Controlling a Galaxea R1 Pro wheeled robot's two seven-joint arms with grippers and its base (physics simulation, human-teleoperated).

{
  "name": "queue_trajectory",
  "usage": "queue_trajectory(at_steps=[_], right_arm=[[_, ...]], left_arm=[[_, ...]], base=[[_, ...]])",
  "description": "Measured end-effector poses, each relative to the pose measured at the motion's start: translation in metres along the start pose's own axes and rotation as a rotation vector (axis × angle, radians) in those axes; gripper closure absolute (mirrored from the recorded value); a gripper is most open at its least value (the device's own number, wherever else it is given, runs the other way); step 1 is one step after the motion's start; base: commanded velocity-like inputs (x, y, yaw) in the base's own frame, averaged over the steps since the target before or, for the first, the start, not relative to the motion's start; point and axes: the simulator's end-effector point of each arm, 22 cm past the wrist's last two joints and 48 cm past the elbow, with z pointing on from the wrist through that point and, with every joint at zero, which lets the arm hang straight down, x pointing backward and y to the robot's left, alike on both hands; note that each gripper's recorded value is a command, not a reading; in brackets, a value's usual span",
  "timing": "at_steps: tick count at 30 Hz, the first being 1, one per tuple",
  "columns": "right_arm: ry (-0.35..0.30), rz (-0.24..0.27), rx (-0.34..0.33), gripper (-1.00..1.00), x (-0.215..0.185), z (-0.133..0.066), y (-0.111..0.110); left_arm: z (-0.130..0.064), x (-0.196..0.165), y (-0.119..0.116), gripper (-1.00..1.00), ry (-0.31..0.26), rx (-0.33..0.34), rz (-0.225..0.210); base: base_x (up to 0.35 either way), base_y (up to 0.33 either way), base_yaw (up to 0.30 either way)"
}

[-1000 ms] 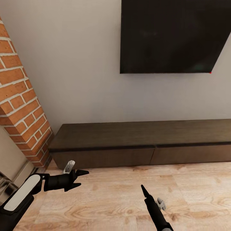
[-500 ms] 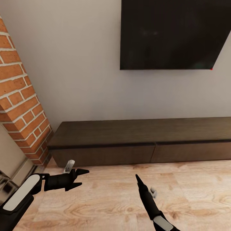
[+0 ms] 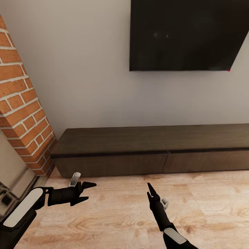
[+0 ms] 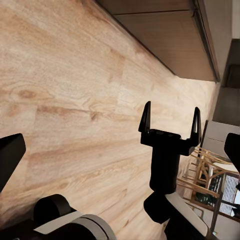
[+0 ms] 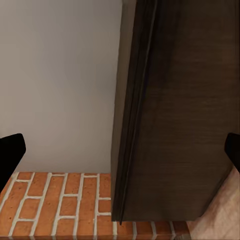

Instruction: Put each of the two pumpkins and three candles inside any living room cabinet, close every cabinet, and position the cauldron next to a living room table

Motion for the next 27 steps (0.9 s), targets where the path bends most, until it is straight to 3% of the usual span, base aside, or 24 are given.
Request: queue_trajectory(at_steps=[5, 11, 27], right_arm=[[-0.01, 0.008, 0.0, -1.0, 0.0, -0.002, -0.011], [-0.114, 0.083, 0.013, -1.0, -0.023, -0.006, -0.028], [-0.165, 0.075, 0.008, -1.0, -0.034, -0.015, -0.064]], left_arm=[[0.005, 0.002, 0.01, -1.0, -0.001, 0.0, 0.0], [0.01, 0.005, 0.022, -1.0, -0.001, -0.001, 0.0], [0.026, 0.015, 0.053, -1.0, -0.001, 0.003, 0.001]], base=[[0.0, 0.0, 0.0], [0.0, 0.0, 0.0], [0.0, 0.0, 0.0]])
